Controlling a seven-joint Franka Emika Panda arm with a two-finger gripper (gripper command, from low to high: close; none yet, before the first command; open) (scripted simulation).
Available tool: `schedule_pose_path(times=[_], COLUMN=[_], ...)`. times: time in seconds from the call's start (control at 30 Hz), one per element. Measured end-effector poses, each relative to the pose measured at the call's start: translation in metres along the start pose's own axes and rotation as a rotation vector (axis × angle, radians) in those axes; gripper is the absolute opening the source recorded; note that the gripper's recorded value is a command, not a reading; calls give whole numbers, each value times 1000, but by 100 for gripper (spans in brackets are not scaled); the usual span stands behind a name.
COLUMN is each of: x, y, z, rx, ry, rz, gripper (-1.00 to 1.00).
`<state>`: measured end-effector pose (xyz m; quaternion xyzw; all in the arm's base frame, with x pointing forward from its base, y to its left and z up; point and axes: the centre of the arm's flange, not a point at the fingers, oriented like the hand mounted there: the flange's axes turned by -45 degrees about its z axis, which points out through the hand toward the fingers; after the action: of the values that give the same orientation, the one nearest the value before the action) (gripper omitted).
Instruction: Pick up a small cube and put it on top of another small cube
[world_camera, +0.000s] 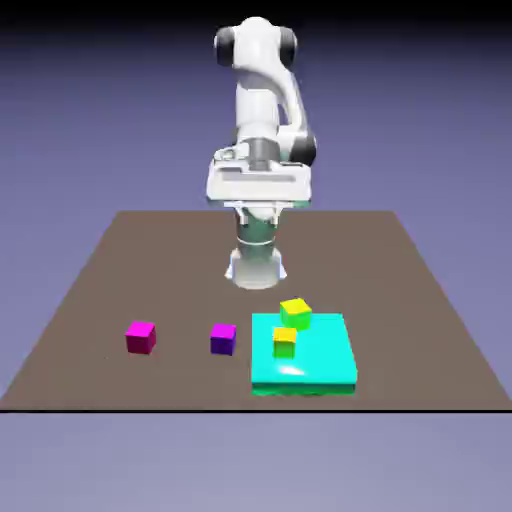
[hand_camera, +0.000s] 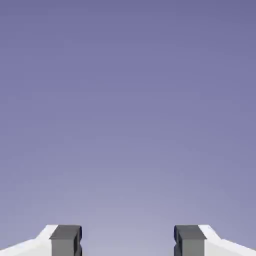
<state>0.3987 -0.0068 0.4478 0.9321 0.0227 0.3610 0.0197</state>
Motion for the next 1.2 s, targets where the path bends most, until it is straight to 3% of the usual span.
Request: schedule_pose_path(times=[0.43,0.77,1.2], x=[-72,-194,-243], y=[157,266,258], z=[132,191,224], rx=[-119,13,43], ry=[-653,-1099,-1110], rz=[71,201,212], gripper=[0,0,0])
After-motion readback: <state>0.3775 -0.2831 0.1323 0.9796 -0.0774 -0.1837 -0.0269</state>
